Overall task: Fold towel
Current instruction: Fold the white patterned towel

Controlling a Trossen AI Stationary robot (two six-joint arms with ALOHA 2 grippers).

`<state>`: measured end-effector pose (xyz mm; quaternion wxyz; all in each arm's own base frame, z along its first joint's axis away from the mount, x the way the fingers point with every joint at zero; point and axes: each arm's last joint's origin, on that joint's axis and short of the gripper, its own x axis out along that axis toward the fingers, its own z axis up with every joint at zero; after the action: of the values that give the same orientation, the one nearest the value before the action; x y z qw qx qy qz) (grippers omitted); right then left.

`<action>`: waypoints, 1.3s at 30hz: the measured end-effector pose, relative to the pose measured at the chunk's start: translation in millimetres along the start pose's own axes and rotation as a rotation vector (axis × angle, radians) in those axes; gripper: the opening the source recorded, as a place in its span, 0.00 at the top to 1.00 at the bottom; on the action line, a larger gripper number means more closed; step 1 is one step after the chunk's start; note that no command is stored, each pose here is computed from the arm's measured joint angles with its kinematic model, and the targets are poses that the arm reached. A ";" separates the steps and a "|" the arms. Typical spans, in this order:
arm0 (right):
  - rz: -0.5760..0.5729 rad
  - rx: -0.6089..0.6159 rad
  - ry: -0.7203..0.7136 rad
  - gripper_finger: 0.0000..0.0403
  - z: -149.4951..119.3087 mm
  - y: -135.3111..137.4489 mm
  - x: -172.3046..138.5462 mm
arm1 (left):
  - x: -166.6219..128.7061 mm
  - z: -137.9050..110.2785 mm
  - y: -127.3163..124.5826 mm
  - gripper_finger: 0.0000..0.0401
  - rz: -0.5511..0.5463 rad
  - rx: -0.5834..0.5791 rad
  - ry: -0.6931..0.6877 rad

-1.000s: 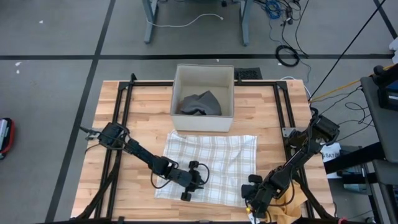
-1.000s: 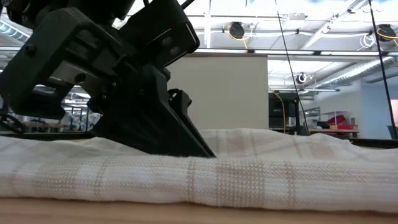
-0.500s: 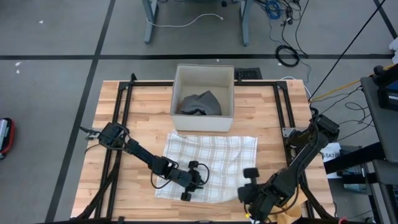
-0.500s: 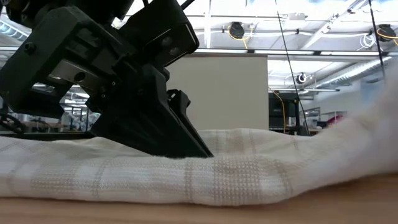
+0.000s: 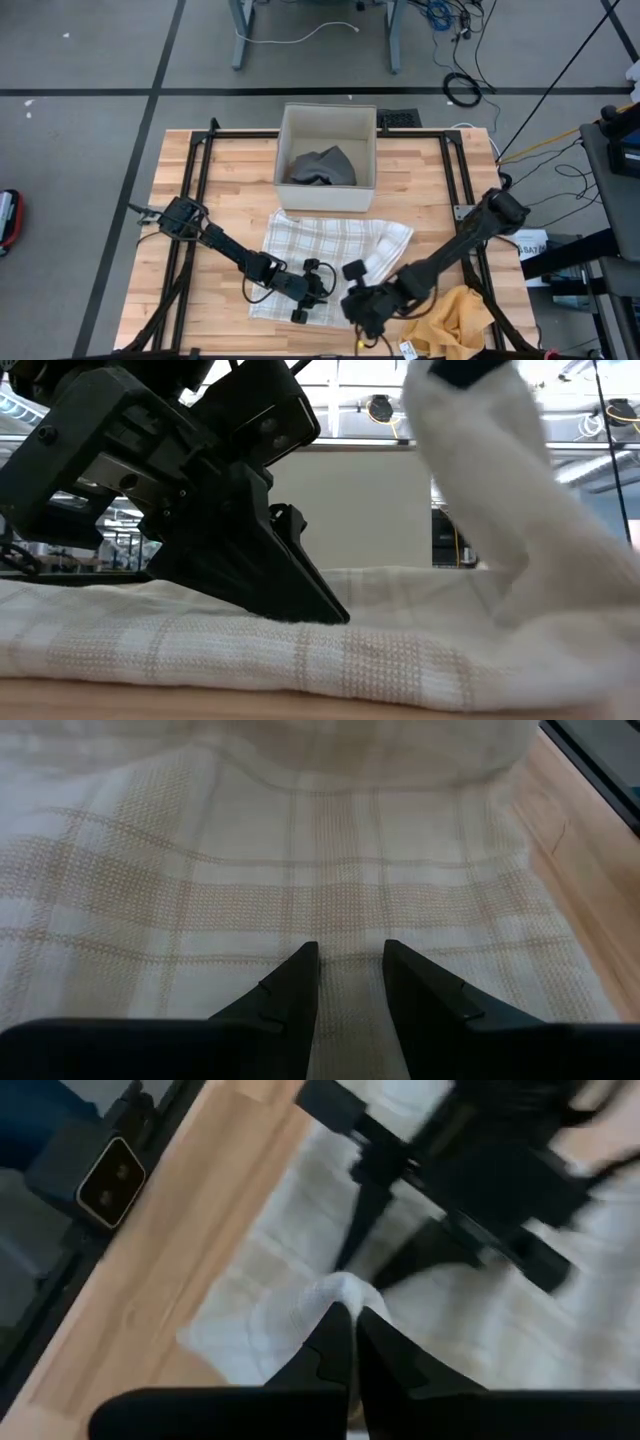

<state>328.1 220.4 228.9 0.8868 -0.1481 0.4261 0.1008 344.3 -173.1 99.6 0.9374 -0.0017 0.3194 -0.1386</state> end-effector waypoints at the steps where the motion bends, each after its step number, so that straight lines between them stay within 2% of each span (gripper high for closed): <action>1: 0.012 -0.008 -0.003 1.00 0.4 -0.5 7.3 | 0.0 0.0 0.0 0.69 0.000 0.000 0.000; 8: 0.023 -0.049 -0.028 1.00 -1.4 2.2 49.0 | 0.0 0.1 0.0 0.69 0.000 0.015 -0.001; 12: 0.063 -0.061 -0.078 1.00 1.0 3.4 65.0 | 0.0 0.2 0.0 0.69 0.000 0.020 -0.002; 19: 0.085 -0.071 -0.059 1.00 -6.6 7.4 86.9 | -0.7 0.6 -0.1 0.69 -0.001 0.026 0.000; 30: 0.098 -0.122 -0.122 1.00 2.6 17.1 83.1 | -13.2 12.8 -4.2 0.69 -0.006 0.098 0.060; 39: 0.101 -0.174 -0.218 1.00 12.0 17.9 83.0 | -12.1 9.7 4.6 0.69 0.037 0.077 0.113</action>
<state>382.6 245.7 167.6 0.9054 -0.1910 0.3238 0.1971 342.1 -166.3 114.2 0.9197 0.0482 0.3661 -0.1333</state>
